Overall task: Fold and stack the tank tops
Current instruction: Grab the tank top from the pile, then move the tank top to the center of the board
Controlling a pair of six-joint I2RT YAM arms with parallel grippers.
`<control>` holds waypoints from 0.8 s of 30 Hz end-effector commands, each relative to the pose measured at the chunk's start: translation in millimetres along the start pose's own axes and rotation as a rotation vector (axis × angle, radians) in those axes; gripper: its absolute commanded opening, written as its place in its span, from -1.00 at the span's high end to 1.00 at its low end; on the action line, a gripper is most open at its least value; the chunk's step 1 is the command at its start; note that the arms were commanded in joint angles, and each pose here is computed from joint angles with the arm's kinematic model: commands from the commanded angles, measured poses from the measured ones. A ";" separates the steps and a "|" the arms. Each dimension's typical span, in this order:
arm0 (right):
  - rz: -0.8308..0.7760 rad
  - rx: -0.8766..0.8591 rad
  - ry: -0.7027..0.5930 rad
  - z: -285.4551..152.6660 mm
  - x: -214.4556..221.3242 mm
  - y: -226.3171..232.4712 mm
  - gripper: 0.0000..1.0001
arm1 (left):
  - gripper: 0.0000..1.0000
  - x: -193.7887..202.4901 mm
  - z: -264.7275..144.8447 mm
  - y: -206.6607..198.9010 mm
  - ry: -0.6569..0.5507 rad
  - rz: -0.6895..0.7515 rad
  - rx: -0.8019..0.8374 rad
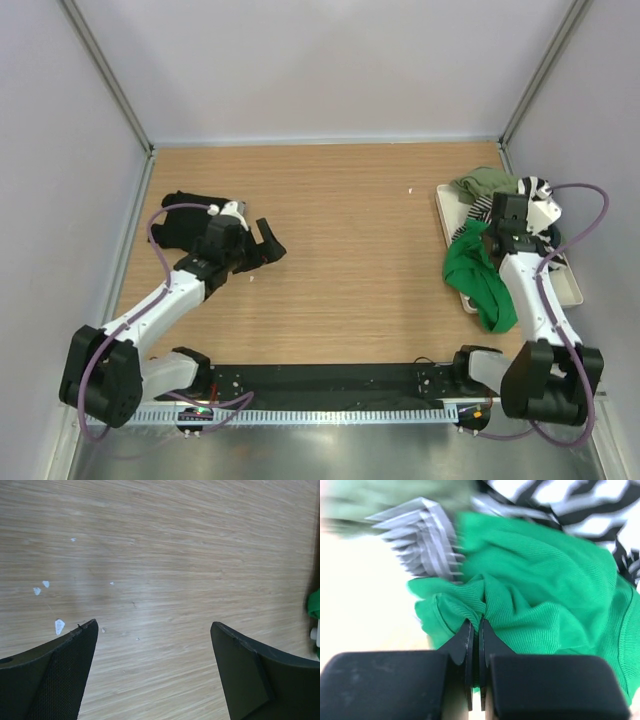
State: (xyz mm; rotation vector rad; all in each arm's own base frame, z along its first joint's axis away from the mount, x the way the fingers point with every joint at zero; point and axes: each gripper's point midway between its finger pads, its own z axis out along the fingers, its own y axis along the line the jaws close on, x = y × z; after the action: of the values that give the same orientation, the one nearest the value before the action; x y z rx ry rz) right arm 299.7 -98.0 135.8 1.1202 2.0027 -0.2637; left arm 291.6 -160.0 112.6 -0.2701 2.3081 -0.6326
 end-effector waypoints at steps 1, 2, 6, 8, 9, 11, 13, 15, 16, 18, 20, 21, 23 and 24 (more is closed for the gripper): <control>0.031 -0.215 -0.200 -69.7 -71.3 41.2 0.98 | -0.88 -16.5 2.2 -21.8 -0.093 0.087 0.077; 0.021 -0.271 -0.214 -90.2 -77.9 49.4 0.98 | -0.88 -12.8 2.8 -23.0 -0.094 0.102 0.084; -0.041 -0.696 -0.171 -192.4 -98.2 133.9 0.98 | -0.86 -12.9 3.4 -29.2 -0.119 0.147 0.091; -0.134 -0.908 -0.009 -231.3 -63.6 180.2 0.98 | -0.86 -17.7 3.0 -21.5 -0.154 0.149 0.048; -0.140 -0.998 -0.014 -266.5 -74.3 196.4 0.98 | -0.82 -19.1 1.9 -17.7 -0.168 0.148 0.029; -0.277 -1.143 0.080 -316.3 -41.0 220.8 0.98 | -0.83 -24.5 -6.7 -13.3 -0.215 0.146 0.014; -0.324 -1.245 0.059 -356.3 -49.4 242.1 0.97 | -0.83 -31.6 -17.8 -5.9 -0.279 0.139 -0.012; -0.298 -1.306 0.013 -385.7 -72.4 248.1 0.98 | -0.84 -35.9 -25.4 -2.8 -0.320 0.131 -0.019; -0.291 -1.289 -0.006 -384.4 -78.8 253.2 0.98 | -0.84 -38.9 -31.8 1.0 -0.352 0.127 -0.030; -0.268 -1.238 -0.093 -382.7 -101.8 256.7 0.98 | -0.85 -41.5 -36.9 4.7 -0.380 0.118 -0.041; -0.292 -1.183 -0.092 -366.3 -95.7 259.7 0.88 | -0.85 -45.5 -45.0 12.6 -0.415 0.105 -0.076; -0.310 -1.161 -0.069 -356.3 -85.4 261.6 0.06 | -0.85 -47.6 -48.3 16.2 -0.430 0.097 -0.095; -0.376 -1.078 0.035 -318.2 -42.7 263.4 -0.59 | -0.87 -51.3 -56.7 29.6 -0.465 0.070 -0.161; -0.395 -1.036 0.065 -302.7 -27.5 260.6 -0.60 | -0.88 -52.2 -59.3 33.4 -0.474 0.061 -0.179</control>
State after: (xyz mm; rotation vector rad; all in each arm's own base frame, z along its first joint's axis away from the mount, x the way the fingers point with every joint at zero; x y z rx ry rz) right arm 338.6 199.6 460.8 0.0600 1.8259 0.6738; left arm 287.0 -116.2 157.6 -0.2878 1.9623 -0.4060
